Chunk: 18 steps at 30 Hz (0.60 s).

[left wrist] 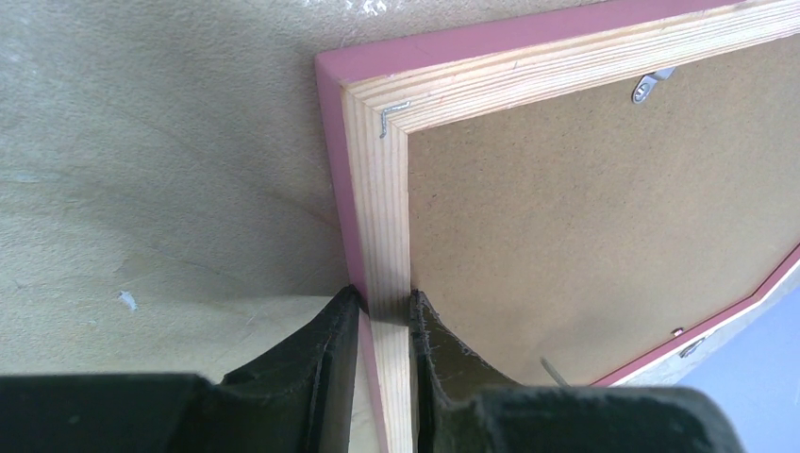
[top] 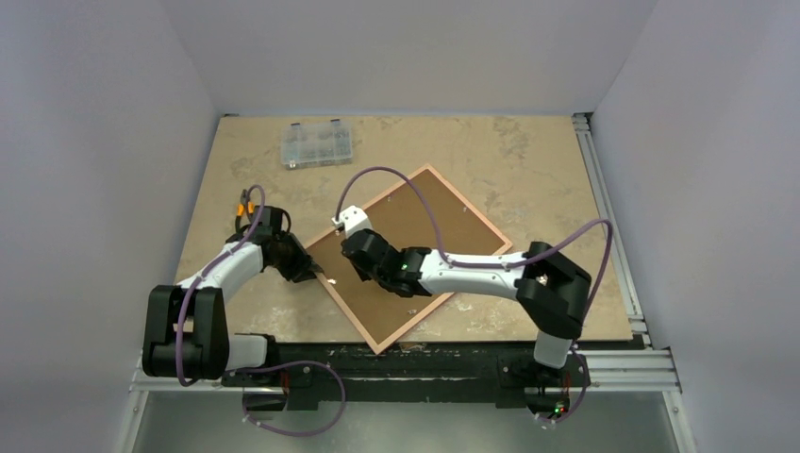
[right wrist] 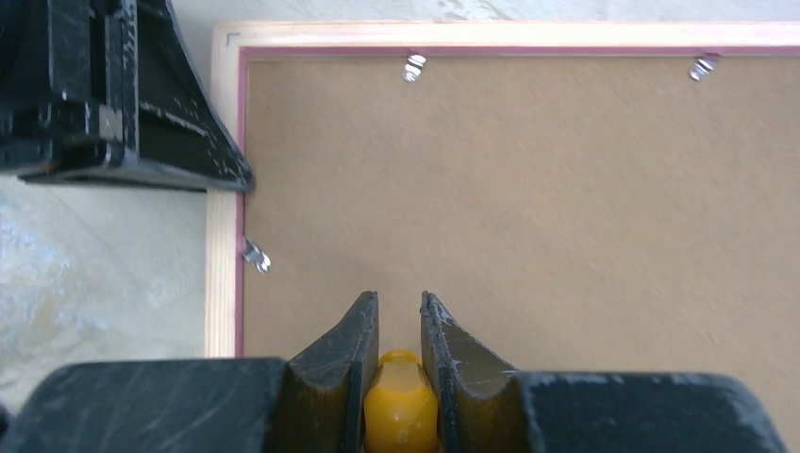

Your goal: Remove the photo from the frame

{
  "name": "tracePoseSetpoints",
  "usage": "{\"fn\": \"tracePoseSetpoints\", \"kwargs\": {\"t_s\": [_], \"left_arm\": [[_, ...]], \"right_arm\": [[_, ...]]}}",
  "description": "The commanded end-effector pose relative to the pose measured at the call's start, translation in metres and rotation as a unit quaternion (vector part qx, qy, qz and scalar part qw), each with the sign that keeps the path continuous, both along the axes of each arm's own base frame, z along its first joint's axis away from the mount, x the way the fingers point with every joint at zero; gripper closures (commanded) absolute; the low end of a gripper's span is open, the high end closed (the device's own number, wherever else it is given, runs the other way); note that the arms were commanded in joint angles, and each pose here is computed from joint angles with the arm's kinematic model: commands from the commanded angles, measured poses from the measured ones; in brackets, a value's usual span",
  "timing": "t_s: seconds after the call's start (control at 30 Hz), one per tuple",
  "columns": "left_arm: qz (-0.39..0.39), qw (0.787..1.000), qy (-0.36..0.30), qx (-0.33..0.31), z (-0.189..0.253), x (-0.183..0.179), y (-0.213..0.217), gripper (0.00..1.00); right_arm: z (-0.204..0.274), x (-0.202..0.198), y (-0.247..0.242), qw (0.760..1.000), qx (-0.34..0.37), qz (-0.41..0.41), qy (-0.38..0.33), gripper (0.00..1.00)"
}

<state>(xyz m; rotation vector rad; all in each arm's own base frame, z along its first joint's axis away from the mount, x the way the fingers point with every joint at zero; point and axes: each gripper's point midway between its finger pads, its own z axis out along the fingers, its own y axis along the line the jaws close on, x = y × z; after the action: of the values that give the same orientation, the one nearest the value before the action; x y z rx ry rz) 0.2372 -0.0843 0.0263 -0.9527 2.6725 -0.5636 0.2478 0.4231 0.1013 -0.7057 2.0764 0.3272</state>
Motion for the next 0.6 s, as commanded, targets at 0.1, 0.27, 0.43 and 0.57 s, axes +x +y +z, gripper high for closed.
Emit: {"fn": "tracePoseSetpoints", "kwargs": {"t_s": [0.1,0.27,0.43,0.57], "left_arm": [[-0.009,1.0,-0.026,-0.006,0.005,0.004,0.0,0.78],[-0.006,1.0,-0.027,-0.004,0.004,0.0,0.001,0.78],[-0.006,1.0,-0.03,-0.001,0.006,-0.001,0.002,0.76],[-0.008,1.0,-0.028,0.0,0.005,0.001,0.002,0.73]], "right_arm": [[0.04,-0.022,-0.025,0.998,0.064,0.017,0.012,1.0],[0.037,-0.026,0.002,0.992,0.114,0.049,0.029,1.0],[0.026,-0.015,0.037,0.99,0.124,0.066,0.033,1.0],[0.024,-0.008,0.057,0.988,0.13,0.079,0.022,1.0]]}}
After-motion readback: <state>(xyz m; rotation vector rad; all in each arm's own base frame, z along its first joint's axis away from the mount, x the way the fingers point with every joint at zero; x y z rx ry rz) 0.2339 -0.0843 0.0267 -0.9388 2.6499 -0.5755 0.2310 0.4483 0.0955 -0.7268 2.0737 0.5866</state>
